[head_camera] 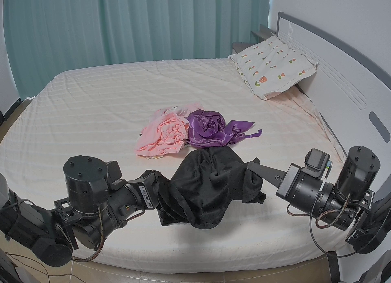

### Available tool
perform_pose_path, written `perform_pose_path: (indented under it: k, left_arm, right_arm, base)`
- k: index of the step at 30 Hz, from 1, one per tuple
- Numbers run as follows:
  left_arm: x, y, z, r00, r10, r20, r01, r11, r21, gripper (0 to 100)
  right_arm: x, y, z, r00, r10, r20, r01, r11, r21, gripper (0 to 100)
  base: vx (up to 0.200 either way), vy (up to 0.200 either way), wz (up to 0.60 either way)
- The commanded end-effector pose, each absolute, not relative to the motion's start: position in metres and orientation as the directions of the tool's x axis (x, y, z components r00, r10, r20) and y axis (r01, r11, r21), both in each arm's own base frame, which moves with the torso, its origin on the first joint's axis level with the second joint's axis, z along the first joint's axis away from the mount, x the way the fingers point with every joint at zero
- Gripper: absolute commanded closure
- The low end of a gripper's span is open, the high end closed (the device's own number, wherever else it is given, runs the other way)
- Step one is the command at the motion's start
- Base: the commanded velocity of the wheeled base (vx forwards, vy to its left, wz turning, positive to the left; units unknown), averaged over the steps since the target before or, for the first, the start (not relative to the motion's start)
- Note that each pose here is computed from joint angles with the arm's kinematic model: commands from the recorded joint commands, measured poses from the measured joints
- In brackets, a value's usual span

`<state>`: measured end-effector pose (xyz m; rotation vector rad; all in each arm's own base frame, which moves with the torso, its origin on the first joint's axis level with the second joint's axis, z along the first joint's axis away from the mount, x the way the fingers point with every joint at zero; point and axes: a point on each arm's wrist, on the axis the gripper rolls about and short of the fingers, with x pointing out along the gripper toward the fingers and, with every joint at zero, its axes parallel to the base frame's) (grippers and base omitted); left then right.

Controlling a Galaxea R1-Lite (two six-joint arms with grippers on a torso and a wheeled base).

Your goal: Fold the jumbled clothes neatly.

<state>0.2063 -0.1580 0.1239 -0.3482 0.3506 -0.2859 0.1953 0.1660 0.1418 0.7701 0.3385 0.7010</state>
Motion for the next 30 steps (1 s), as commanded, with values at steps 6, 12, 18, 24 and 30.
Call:
perform_pose_path:
  k: [6, 12, 18, 24, 30]
  left_arm:
    - [0.203, -0.155, 0.129, 0.906, -0.331, -0.265, 0.214, 0.897, -0.387, 100]
    - [0.202, -0.151, 0.134, 0.912, -0.326, -0.251, 0.212, 0.895, -0.393, 100]
    - [0.201, -0.150, 0.136, 0.914, -0.326, -0.241, 0.214, 0.892, -0.397, 100]
    - [0.201, -0.151, 0.136, 0.915, -0.325, -0.241, 0.209, 0.889, -0.408, 100]
    - [0.200, -0.149, 0.138, 0.917, -0.323, -0.234, 0.205, 0.885, -0.419, 100]
  right_arm:
    - [0.195, 0.167, 0.146, 0.725, 0.688, 0.009, -0.486, 0.502, 0.715, 100]
    - [0.197, 0.169, 0.149, 0.723, 0.690, 0.023, -0.508, 0.509, 0.695, 100]
    - [0.197, 0.169, 0.150, 0.722, 0.691, 0.032, -0.514, 0.505, 0.693, 100]
    - [0.197, 0.170, 0.151, 0.721, 0.692, 0.037, -0.518, 0.502, 0.693, 100]
    - [0.196, 0.172, 0.153, 0.713, 0.698, 0.063, -0.536, 0.486, 0.690, 100]
  base:
    - [0.000, 0.200, 0.00]
    - [0.000, 0.200, 0.00]
    - [0.000, 0.200, 0.00]
    - [0.000, 0.200, 0.00]
    - [0.000, 0.200, 0.00]
